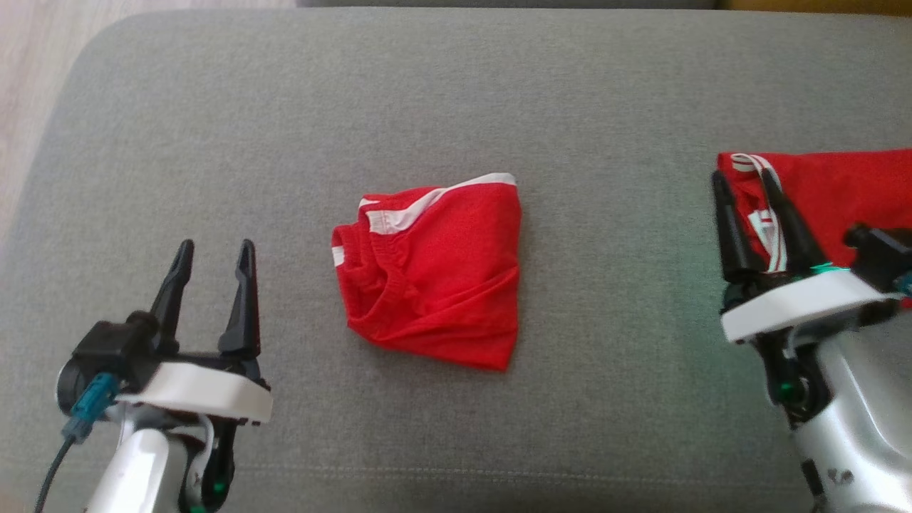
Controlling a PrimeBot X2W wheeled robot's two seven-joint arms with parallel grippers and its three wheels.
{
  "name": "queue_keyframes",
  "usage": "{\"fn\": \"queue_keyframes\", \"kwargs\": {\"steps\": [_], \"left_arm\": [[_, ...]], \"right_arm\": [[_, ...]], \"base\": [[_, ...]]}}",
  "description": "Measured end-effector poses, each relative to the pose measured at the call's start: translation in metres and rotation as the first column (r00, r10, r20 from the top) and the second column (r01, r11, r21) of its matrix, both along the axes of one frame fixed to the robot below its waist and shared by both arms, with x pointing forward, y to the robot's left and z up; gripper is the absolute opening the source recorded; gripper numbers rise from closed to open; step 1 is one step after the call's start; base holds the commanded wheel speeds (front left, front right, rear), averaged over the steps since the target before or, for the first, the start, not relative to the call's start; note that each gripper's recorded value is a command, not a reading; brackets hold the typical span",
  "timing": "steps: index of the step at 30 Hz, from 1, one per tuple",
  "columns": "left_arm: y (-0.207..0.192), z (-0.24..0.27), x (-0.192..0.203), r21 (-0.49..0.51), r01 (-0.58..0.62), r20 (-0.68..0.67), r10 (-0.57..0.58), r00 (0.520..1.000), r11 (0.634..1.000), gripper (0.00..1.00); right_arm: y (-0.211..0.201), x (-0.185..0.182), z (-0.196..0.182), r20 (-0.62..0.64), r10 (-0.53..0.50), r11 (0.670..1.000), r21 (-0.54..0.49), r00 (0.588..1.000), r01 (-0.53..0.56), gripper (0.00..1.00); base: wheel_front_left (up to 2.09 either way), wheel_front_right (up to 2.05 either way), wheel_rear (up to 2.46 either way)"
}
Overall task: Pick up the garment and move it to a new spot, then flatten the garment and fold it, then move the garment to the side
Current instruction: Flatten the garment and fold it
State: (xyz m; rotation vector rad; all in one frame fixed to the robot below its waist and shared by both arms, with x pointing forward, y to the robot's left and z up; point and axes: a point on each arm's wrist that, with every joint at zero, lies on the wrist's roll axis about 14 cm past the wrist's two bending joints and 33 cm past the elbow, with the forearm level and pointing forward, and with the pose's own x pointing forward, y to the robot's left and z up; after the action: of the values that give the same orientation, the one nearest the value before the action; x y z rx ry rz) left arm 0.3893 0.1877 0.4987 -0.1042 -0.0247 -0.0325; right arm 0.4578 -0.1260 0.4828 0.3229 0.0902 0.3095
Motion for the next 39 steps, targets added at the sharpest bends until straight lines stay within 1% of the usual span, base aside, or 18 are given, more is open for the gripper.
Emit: {"fn": "queue_keyframes", "kwargs": {"steps": [2,5,8,12,19,27,39], "left_arm": [[0.000,0.001,-0.001,0.004,0.003,-0.002,-0.003,1.000,1.000,1.00],[-0.001,0.003,-0.002,0.007,0.009,-0.002,-0.009,1.000,1.000,1.00],[-0.002,0.003,-0.005,0.009,0.009,-0.007,-0.009,1.000,1.000,1.00],[-0.002,0.002,-0.009,0.013,0.015,-0.014,-0.014,1.000,1.000,1.00],[-0.002,0.000,-0.019,0.019,0.019,-0.030,-0.019,0.999,1.000,1.00],[-0.002,0.000,-0.031,0.014,0.019,-0.038,-0.019,0.999,1.000,1.00],[-0.007,0.000,-0.051,0.017,0.031,-0.049,-0.030,0.998,0.999,1.00]], "right_arm": [[-0.009,-0.003,0.009,0.037,-0.020,0.998,-0.065,0.999,0.023,1.00],[-0.012,-0.013,0.024,0.081,-0.041,0.991,-0.126,0.996,0.051,1.00],[-0.012,-0.026,0.032,0.096,-0.056,0.982,-0.174,0.994,0.072,1.00],[-0.008,-0.039,0.037,0.096,-0.062,0.977,-0.198,0.993,0.080,1.00],[-0.006,-0.061,0.034,0.054,-0.070,0.973,-0.216,0.996,0.081,1.00],[-0.005,-0.073,0.039,0.059,-0.067,0.972,-0.222,0.996,0.079,1.00],[-0.012,-0.100,0.034,0.030,-0.095,0.968,-0.229,0.995,0.099,1.00]], "base": [[0.00,0.00,0.00],[0.00,0.00,0.00],[0.00,0.00,0.00],[0.00,0.00,0.00],[0.00,0.00,0.00],[0.00,0.00,0.00],[0.00,0.00,0.00]]}}
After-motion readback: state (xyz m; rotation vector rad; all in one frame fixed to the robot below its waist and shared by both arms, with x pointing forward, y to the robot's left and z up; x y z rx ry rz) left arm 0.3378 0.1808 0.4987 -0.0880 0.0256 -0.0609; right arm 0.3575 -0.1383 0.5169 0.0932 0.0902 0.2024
